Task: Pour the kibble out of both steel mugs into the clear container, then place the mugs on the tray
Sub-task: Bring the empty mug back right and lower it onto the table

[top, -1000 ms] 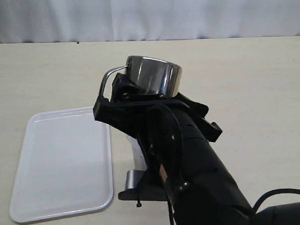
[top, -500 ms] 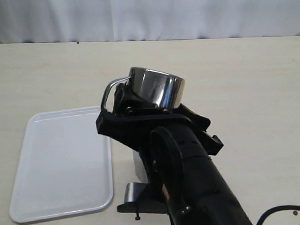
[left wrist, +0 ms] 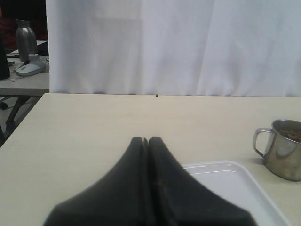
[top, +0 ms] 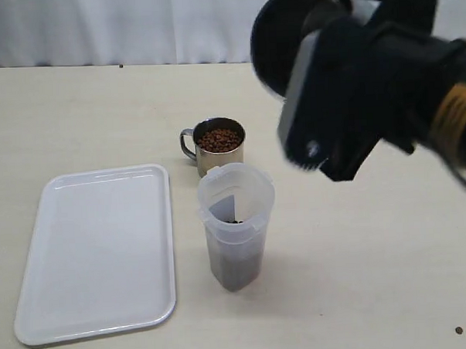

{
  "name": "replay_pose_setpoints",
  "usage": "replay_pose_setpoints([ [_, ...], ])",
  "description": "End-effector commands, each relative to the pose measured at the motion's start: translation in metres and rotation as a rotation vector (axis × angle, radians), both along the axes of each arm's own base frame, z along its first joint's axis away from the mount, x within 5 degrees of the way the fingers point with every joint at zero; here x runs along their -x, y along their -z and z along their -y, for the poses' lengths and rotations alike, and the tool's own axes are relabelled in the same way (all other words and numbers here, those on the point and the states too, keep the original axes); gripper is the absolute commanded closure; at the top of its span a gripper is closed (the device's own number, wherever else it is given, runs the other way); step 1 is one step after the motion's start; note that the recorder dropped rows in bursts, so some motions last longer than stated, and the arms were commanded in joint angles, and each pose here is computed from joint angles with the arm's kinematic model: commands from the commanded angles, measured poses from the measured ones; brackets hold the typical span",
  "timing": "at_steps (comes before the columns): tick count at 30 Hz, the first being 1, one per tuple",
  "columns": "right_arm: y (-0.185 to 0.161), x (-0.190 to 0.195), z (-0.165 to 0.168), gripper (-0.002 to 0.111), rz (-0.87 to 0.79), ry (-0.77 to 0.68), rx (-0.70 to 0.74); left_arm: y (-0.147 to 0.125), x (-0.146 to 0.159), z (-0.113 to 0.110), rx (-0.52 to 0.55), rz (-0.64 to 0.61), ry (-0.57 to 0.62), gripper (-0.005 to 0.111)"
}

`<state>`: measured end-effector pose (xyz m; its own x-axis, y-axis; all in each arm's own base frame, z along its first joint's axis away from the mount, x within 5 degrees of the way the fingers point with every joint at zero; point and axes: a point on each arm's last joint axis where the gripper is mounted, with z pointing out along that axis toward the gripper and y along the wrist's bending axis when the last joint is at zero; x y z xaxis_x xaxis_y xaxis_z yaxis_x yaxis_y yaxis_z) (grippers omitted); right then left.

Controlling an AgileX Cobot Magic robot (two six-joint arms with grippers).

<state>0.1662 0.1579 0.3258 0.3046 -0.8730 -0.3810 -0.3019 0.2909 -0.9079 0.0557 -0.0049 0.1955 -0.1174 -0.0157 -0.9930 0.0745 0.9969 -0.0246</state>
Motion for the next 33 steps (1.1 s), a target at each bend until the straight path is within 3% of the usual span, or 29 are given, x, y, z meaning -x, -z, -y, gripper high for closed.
replay_pose_setpoints([
  [1, -0.002, -0.019, 0.034, 0.103, -0.224, -0.022, -0.355, 0.000, 0.000, 0.000, -0.001, 0.009, 0.007, 0.107],
  [6, 0.031, -0.055, 0.067, 0.103, -0.473, 0.004, -0.486, 0.000, 0.000, 0.000, -0.001, 0.009, 0.007, 0.107],
  [12, 0.102, -0.109, 0.098, 0.103, -0.723, -0.069, -0.651, 0.000, 0.000, 0.000, -0.001, 0.009, 0.007, 0.107],
  [20, 0.218, -0.147, 0.109, 0.103, -0.819, 0.019, -0.710, 0.000, 0.000, 0.000, -0.001, 0.009, 0.007, 0.107],
  [25, 0.255, -0.149, 0.107, 0.103, -0.808, -0.011, -0.762, 0.000, 0.000, 0.000, -0.001, 0.009, 0.007, 0.107],
  [27, 0.255, -0.148, 0.105, 0.097, -0.784, -0.055, -0.766, 0.000, 0.000, 0.000, -0.001, 0.009, 0.007, 0.107],
  [29, 0.254, -0.148, 0.105, 0.083, -0.773, -0.066, -0.758, 0.000, 0.000, 0.000, -0.001, 0.009, 0.007, 0.107],
  [33, 0.250, -0.149, 0.108, 0.030, -0.794, -0.007, -0.721, 0.000, 0.000, 0.000, -0.001, 0.009, 0.007, 0.107],
])
